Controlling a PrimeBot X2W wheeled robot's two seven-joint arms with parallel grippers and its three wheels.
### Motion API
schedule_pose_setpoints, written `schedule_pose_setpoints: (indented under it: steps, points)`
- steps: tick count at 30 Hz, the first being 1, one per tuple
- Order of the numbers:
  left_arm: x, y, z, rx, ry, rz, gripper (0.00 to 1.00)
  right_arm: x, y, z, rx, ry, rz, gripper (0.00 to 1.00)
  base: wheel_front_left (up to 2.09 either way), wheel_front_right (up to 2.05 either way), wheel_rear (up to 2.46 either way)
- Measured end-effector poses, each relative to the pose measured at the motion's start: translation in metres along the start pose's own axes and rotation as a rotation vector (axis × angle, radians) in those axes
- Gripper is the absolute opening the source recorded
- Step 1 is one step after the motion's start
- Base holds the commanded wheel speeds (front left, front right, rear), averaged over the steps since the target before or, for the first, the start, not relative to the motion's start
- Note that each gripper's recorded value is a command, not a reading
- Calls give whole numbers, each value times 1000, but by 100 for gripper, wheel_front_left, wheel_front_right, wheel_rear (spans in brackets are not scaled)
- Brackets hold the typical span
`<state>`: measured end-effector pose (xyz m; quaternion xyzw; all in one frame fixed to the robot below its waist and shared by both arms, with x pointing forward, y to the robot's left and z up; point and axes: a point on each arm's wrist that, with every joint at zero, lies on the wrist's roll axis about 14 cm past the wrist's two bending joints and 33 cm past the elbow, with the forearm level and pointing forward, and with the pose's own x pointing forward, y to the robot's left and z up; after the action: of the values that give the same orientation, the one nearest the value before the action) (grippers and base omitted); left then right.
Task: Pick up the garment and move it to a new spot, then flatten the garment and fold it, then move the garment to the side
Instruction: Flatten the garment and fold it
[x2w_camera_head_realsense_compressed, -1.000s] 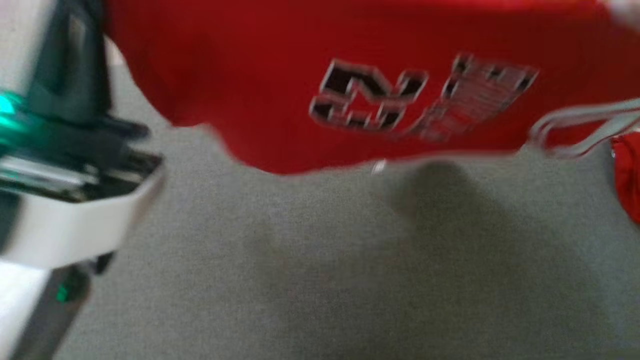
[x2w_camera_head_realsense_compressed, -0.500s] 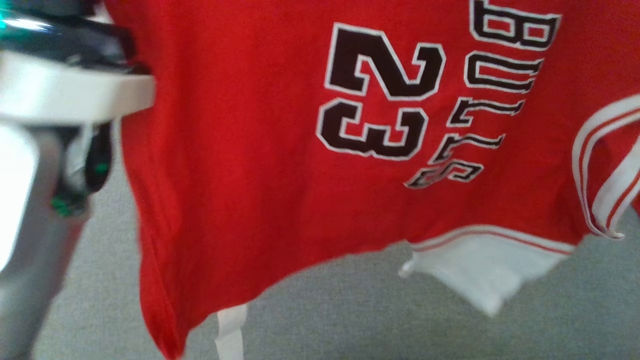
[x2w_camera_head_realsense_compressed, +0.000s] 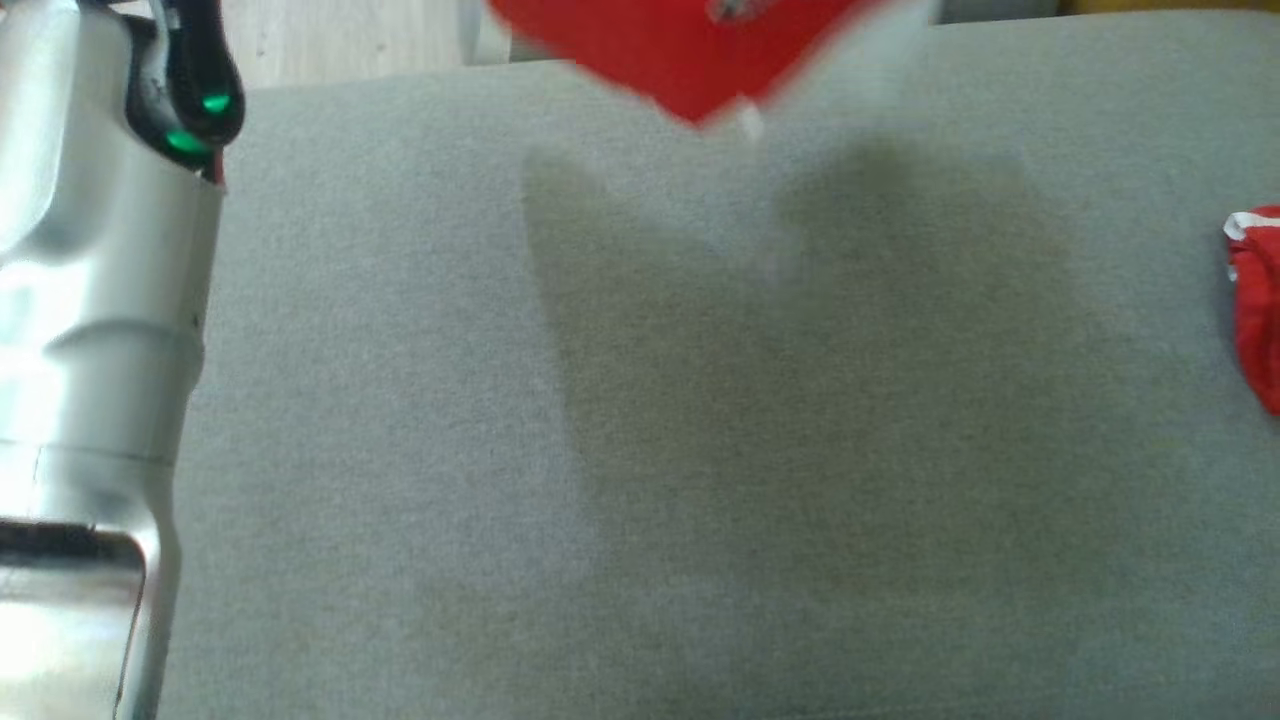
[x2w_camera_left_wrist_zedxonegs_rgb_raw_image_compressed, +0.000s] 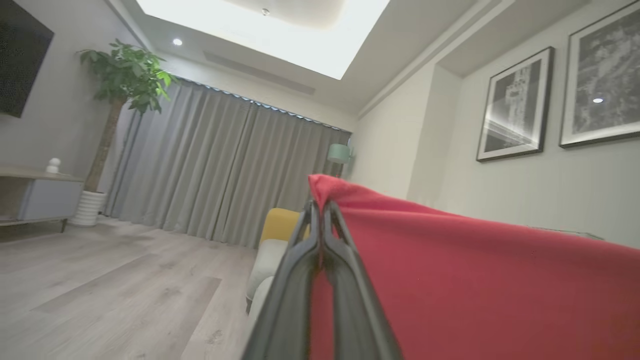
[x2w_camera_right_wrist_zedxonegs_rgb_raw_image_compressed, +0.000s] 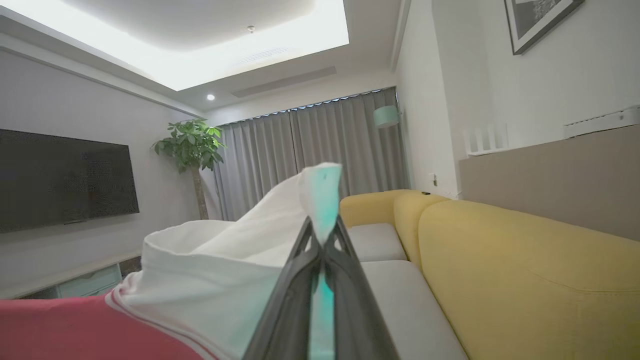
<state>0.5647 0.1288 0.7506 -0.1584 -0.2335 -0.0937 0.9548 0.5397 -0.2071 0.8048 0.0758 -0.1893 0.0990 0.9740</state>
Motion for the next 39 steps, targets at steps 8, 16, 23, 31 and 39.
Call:
schedule_pose_setpoints:
  steps: [8,16,23,31,39]
  points:
    - [-62,43,-143,-67,386,180,0,-35,24,-171,110,418,-9,0,0,0,0]
    - [-184,55,-263,-113,765,297,0,-162,34,-340,256,852,-100,0,0,0,0]
    - [-184,48,-250,-124,686,236,0,-186,39,-349,343,786,-118,0,0,0,0]
    - [-231,48,-222,-86,612,208,0,-230,15,-318,317,678,-117,0,0,0,0]
    - [-263,57,-181,-15,608,204,0,-295,12,-291,313,752,-122,0,0,0,0]
